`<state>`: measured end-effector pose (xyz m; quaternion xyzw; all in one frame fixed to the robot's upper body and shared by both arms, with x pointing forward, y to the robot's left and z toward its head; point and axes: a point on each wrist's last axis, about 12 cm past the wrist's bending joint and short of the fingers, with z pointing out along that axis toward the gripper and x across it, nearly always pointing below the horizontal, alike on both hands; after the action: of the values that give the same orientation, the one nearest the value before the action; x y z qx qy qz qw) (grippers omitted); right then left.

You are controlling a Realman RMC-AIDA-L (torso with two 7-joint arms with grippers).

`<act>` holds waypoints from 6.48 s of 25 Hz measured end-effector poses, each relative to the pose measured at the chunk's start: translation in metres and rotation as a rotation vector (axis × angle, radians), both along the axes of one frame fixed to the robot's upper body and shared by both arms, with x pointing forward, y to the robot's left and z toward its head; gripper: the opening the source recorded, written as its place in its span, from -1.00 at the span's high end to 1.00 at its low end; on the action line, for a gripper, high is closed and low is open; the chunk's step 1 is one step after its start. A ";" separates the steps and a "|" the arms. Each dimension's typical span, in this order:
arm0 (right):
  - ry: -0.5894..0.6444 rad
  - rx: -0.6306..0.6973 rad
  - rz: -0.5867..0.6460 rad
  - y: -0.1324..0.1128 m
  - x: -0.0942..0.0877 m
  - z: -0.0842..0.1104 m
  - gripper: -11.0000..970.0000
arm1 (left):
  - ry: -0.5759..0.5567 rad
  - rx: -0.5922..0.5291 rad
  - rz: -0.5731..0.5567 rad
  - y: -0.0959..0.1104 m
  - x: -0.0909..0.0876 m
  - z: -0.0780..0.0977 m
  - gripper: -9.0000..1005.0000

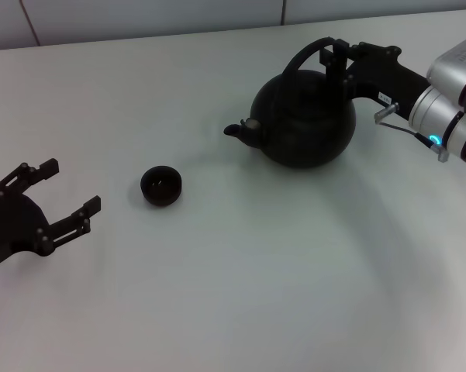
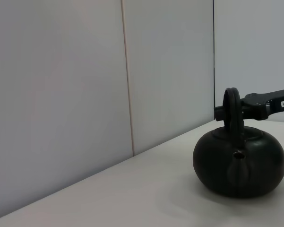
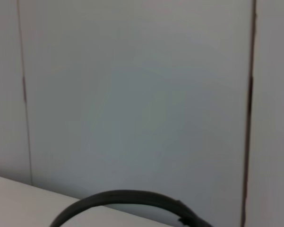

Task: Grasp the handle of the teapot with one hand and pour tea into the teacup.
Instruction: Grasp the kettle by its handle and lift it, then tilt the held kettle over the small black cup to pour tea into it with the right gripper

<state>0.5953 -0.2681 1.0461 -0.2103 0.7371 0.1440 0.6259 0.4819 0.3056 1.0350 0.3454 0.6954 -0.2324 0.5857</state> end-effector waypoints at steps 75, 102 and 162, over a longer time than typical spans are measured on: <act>-0.177 -0.207 0.298 0.063 0.042 0.046 0.83 | 0.020 0.041 -0.075 -0.006 0.009 0.004 -0.71; -0.201 -0.289 0.366 0.067 0.043 0.050 0.83 | 0.022 0.033 -0.077 -0.009 0.009 0.003 -0.71; -0.334 -0.484 0.461 0.101 0.055 0.076 0.84 | 0.026 0.029 -0.081 -0.008 0.006 0.002 -0.71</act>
<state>0.6501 -0.1670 1.1224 -0.5331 0.5707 0.0664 0.6211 0.4880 0.2972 1.0373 0.3785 0.6918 -0.2501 0.5617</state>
